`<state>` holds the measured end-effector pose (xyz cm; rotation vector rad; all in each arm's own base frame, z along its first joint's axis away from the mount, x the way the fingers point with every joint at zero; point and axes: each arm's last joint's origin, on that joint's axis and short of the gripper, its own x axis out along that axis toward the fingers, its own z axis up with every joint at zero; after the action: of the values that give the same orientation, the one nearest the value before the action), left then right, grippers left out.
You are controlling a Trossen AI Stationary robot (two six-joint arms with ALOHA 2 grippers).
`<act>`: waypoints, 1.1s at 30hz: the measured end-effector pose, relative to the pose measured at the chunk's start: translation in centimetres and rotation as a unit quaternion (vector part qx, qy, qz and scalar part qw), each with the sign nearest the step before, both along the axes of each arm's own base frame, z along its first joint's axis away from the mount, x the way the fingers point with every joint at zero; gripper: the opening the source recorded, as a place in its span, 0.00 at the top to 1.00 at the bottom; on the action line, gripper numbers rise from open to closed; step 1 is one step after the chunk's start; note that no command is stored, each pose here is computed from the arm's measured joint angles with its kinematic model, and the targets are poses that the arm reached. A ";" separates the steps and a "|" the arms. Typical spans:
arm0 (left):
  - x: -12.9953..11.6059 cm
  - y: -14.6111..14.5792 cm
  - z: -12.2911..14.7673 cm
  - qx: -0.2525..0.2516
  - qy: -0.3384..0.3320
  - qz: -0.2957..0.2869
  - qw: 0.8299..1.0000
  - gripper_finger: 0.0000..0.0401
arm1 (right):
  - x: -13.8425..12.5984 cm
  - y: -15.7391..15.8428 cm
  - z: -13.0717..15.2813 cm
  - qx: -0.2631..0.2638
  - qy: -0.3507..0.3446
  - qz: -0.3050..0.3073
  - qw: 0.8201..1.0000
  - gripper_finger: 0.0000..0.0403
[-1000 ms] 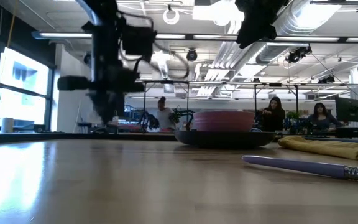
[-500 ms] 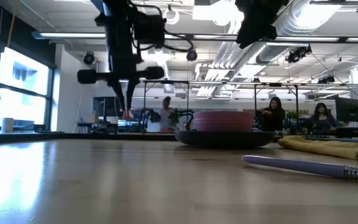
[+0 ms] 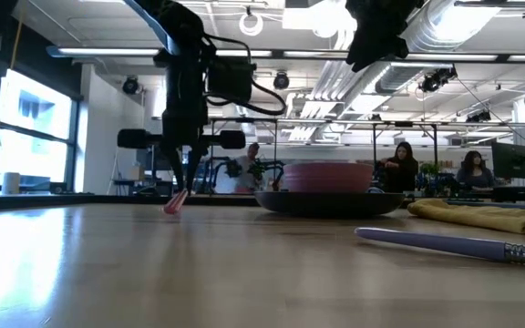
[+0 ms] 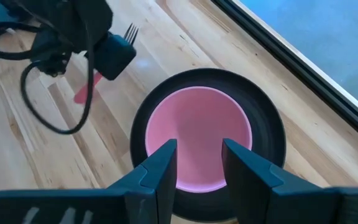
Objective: Set table place
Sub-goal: Put the pink fork to the left of the black plate
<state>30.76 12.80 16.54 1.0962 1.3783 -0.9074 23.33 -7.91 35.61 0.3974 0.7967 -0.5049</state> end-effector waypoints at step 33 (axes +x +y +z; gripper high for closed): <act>-0.4 3.7 -1.5 -0.011 -0.047 0.153 0.987 1.00 | 0.0 -0.1 0.0 0.003 -0.002 -0.020 1.000 0.71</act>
<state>30.35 16.50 15.00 0.8696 1.4080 -0.6386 23.30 -7.97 35.61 0.4217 0.7875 -0.5394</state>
